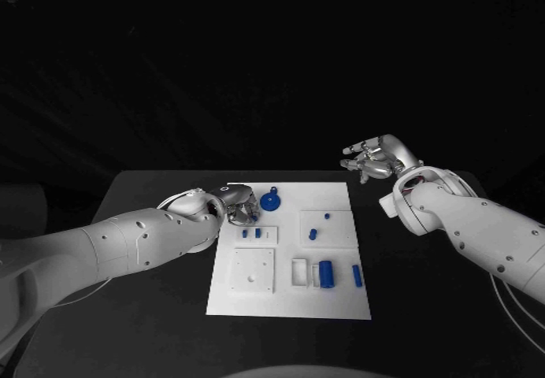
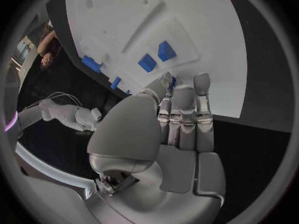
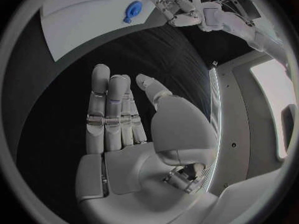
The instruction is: Assemble the parts on the task board
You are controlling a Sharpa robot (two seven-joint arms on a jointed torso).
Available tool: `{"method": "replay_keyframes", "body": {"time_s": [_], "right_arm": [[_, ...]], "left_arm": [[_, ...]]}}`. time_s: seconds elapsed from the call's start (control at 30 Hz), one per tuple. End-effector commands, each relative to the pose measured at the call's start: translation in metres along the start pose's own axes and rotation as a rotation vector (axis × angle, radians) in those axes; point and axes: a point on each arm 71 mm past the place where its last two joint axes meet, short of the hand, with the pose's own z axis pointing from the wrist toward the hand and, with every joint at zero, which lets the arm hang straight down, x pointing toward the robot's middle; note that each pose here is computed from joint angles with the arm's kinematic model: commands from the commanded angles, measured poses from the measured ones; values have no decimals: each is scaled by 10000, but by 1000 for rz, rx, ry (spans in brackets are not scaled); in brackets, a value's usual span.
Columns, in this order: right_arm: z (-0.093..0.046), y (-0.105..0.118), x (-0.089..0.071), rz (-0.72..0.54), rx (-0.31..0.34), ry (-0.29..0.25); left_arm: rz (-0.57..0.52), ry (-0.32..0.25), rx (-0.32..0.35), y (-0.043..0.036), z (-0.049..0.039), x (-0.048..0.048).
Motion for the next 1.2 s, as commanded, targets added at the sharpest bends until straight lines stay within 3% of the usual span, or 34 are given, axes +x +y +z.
{"method": "replay_keyframes", "body": {"time_s": [0.03,0.7,0.93,1.07,1.2], "right_arm": [[-2,1,5,-3,-4,11],[-10,-13,12,-9,5,34],[-44,-27,65,-43,-4,108],[-78,-19,137,-108,-24,181],[-119,-15,234,-195,-40,238]], "left_arm": [[-1,13,5,14,-21,57],[-11,-30,-6,76,-53,12],[-59,-66,-48,225,-81,-113],[-130,-113,-99,363,-89,-256],[-300,-180,-177,542,-91,-440]]}}
